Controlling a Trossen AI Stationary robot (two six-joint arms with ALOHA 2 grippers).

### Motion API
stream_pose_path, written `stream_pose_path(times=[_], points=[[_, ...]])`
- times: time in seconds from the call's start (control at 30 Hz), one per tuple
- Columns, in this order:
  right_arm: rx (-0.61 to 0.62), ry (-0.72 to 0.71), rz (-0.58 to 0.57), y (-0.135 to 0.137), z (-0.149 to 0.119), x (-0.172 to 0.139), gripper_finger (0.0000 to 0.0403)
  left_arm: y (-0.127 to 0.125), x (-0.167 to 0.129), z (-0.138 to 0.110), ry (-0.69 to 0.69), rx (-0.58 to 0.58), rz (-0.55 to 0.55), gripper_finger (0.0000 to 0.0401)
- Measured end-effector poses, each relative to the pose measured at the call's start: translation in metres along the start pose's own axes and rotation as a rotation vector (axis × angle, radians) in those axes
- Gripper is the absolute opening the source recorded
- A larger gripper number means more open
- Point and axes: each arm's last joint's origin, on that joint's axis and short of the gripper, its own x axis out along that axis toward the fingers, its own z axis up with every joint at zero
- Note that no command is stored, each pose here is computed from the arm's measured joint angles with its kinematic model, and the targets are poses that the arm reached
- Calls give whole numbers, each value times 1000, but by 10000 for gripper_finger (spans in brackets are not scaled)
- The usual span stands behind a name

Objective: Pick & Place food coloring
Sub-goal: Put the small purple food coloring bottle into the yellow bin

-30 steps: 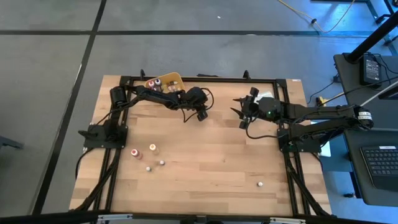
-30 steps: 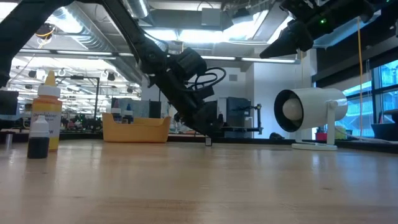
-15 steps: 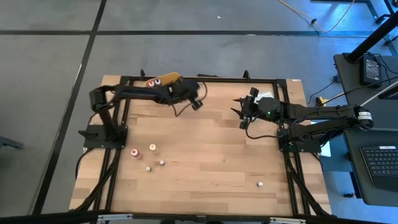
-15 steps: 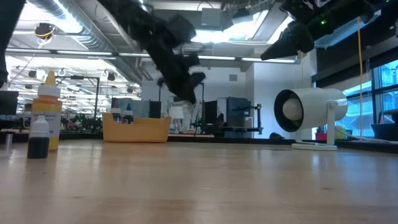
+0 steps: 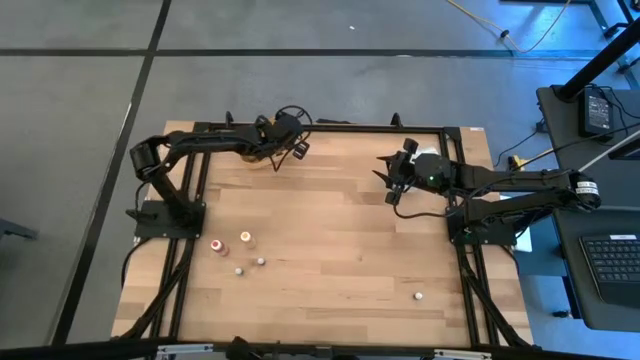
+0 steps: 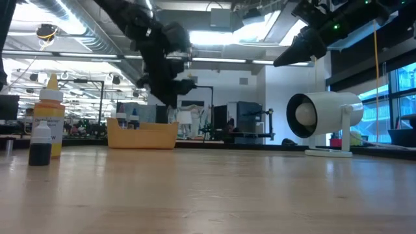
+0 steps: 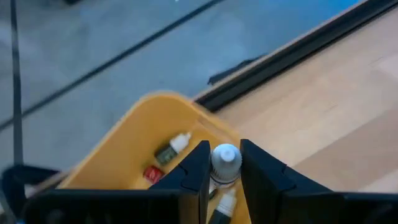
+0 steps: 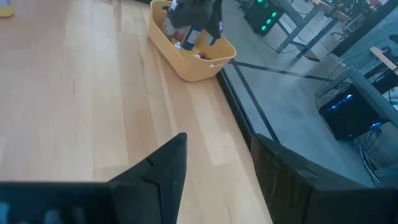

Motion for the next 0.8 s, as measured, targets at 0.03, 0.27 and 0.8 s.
stream_pose_path(times=[0.03, 0.27, 0.8], points=[[-2, 4, 1, 0, 0, 0, 182, 2, 5, -4, 12, -14, 8, 67], [-4, 9, 3, 0, -1, 0, 182, 11, 27, -32, 13, -168, -33, 67], [-5, 7, 3, 0, -1, 0, 182, 17, 36, -59, 4, -208, -31, 78]])
